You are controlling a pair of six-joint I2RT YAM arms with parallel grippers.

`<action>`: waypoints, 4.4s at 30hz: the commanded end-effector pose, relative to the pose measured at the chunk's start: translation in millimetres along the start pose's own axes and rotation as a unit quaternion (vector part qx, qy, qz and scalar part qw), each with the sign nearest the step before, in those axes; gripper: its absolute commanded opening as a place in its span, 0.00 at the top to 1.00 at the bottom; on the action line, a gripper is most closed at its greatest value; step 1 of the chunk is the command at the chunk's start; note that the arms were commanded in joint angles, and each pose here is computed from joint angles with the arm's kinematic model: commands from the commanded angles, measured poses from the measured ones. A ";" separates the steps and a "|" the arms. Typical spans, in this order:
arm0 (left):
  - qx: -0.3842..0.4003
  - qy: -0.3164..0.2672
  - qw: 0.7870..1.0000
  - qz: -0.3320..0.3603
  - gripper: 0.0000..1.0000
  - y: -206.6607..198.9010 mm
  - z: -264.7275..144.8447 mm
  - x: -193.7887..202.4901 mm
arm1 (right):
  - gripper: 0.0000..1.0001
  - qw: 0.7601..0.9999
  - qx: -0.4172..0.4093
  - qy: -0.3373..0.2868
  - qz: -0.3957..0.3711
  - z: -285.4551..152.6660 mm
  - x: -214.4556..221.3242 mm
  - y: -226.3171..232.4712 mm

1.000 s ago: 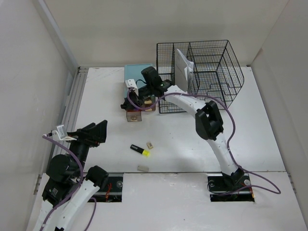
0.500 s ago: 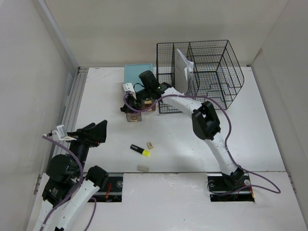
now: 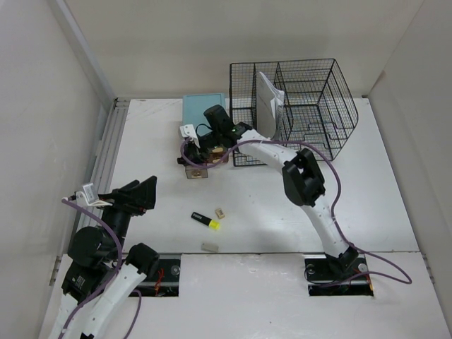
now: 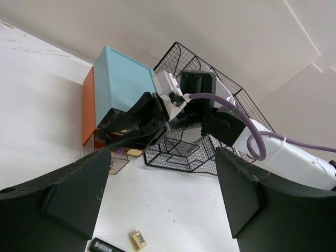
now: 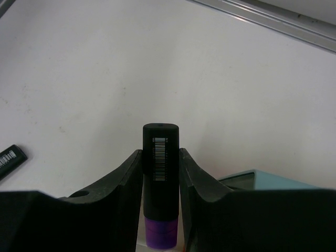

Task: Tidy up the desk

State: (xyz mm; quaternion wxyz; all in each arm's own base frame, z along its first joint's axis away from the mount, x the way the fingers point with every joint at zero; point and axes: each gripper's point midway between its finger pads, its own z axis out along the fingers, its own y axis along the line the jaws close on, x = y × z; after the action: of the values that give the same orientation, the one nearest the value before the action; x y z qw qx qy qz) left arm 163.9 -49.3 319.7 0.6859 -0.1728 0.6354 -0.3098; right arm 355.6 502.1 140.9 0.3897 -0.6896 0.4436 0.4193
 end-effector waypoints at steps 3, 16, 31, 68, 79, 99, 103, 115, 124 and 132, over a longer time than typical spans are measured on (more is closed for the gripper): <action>0.003 -0.009 1.000 -0.005 0.22 -2.5 2.0 -3.9 | 0.65 0.999 0.041 0.017 -0.030 -21.3 -7.3 -15.8; 0.003 -0.009 1.000 -0.005 0.22 -2.5 2.0 -3.9 | 0.45 0.997 0.054 0.024 -0.040 -37.9 -21.6 -4.8; 0.005 -0.012 1.000 -0.012 0.22 -3.3 0.4 -5.6 | 0.90 0.974 0.119 0.186 -0.050 -56.2 -40.5 77.0; 0.041 -0.061 0.997 -0.034 0.22 -5.4 -24.2 -27.1 | 0.24 0.863 0.299 0.291 0.286 29.7 55.9 140.5; 0.044 -0.065 0.996 -0.036 0.22 -5.6 -25.9 -28.7 | 0.29 0.878 0.259 0.301 0.266 34.8 36.4 167.7; 0.044 -0.065 0.996 -0.036 0.22 -5.6 -25.9 -28.7 | 0.36 0.870 0.206 0.357 0.272 28.2 67.0 203.7; 0.044 -0.065 0.996 -0.036 0.22 -5.6 -25.9 -28.7 | 0.59 0.873 0.179 0.370 0.262 35.0 67.3 216.5; 0.046 -0.068 0.996 -0.038 0.22 -5.7 -27.7 -30.2 | 1.00 0.920 0.124 0.354 0.115 37.9 36.1 181.4; 0.040 -0.067 0.996 -0.036 0.22 -4.2 -25.7 -29.6 | 1.00 0.985 0.054 0.149 0.070 -11.3 -57.7 77.5; 0.035 -0.061 0.997 -0.032 0.22 -3.9 -22.2 -26.5 | 1.00 0.998 0.015 0.020 0.049 -42.9 -88.8 18.0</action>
State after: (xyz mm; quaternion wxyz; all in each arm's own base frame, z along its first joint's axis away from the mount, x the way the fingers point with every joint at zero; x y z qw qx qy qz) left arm 161.0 -45.8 319.0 0.6878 -0.1815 0.6286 -0.3144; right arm 355.3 465.1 230.0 0.3954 -0.6455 0.5640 0.3300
